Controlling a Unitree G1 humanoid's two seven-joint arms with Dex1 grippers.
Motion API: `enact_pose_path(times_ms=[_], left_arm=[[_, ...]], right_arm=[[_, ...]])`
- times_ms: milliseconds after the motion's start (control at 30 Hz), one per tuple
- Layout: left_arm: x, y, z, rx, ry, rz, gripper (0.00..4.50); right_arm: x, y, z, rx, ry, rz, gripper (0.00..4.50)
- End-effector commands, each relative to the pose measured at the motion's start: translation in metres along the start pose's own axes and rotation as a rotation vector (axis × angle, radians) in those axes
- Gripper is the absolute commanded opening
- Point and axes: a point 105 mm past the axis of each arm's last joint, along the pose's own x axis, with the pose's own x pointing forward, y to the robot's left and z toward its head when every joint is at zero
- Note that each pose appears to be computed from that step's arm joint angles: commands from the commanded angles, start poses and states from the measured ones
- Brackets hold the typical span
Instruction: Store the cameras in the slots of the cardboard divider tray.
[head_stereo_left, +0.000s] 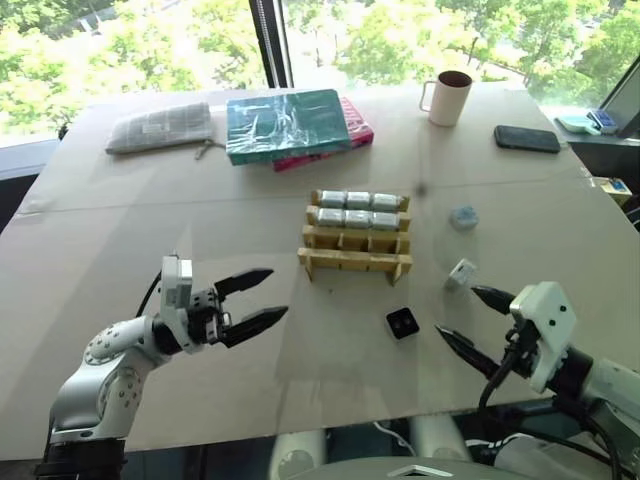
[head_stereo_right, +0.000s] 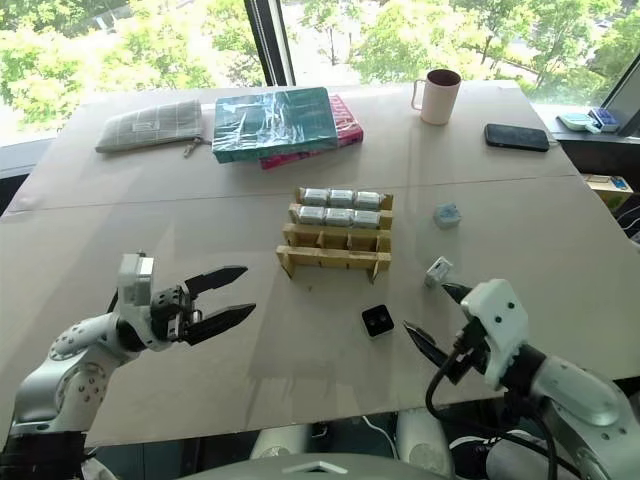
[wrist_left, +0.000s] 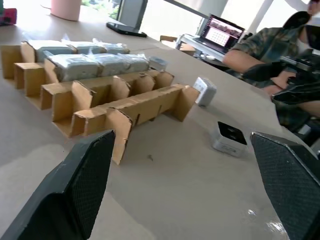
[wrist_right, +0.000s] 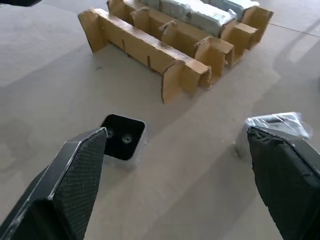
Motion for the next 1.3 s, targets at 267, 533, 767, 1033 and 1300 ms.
enact_pose_path(times_ms=[267,533,767,1033,1300], left_arm=[[-0.009,-0.019,0.001,0.113,0.085,-0.244,4.50],[-0.010,-0.024,-0.002,0.130,0.105,-0.275,4.50],[-0.013,-0.025,-0.003,0.133,0.122,-0.279,4.50],[-0.015,-0.022,-0.002,0.138,0.130,-0.288,4.50],[-0.016,-0.020,0.000,0.147,0.135,-0.300,4.50]], right_arm=[[0.019,0.012,-0.020,0.120,0.115,0.057,4.45],[0.031,0.026,-0.025,0.179,0.156,0.183,4.45],[0.049,0.026,-0.023,0.150,0.175,0.186,4.45],[0.060,0.028,-0.023,0.108,0.208,0.173,4.45],[0.060,0.021,-0.041,0.021,0.268,0.120,3.95]])
